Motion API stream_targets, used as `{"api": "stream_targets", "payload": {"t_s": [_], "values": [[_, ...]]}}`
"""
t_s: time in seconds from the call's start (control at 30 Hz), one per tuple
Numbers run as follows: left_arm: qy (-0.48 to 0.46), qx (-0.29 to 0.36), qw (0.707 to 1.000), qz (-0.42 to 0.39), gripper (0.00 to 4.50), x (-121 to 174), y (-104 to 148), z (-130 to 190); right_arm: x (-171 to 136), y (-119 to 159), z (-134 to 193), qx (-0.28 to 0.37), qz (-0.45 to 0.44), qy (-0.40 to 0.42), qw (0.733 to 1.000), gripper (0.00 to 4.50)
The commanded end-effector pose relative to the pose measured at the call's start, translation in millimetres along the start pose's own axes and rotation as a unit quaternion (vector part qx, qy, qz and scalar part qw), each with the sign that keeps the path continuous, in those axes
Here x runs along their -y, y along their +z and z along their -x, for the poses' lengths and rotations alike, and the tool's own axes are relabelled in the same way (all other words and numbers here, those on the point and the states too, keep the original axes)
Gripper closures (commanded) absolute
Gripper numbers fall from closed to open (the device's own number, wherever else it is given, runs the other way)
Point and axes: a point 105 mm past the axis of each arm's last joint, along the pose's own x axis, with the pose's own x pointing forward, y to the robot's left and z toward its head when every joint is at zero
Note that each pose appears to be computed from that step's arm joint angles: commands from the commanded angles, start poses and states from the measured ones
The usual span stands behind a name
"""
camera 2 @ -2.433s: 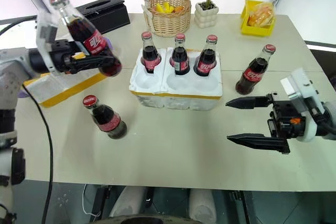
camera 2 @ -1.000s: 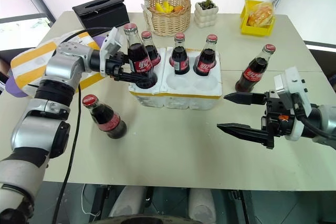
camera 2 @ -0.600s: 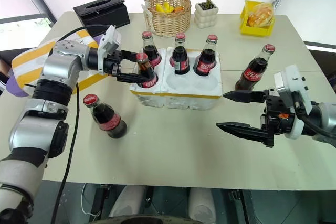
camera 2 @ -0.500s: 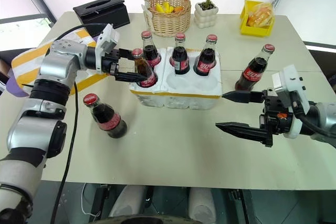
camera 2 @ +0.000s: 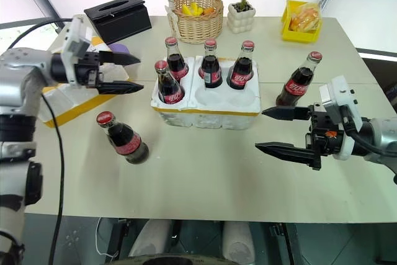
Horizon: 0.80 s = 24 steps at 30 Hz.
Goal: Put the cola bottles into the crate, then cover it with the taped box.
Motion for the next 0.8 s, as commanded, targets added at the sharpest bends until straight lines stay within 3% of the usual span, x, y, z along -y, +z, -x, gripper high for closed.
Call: {"api": "stream_targets", "payload": {"t_s": [0.03, 0.43, 0.63, 0.8], "values": [[0.025, 0.01, 1.0, -0.013, 0.05, 15, 14, 24, 1, 6, 1, -0.001, 0.019, 0.008, 1.0, 0.0], [0.117, -0.07, 0.988, 0.065, 0.05, 89, -32, 87, 15, 4, 12, -0.015, 0.024, 0.002, 1.0, 0.0], [0.155, -0.064, 0.984, 0.059, 0.05, 91, -32, 90, 23, 4, 12, -0.016, 0.03, 0.001, 0.999, 0.0], [0.132, -0.056, 0.987, 0.068, 0.05, 104, -38, 72, 25, 8, 8, -0.015, 0.037, 0.006, 0.999, 0.0]]}}
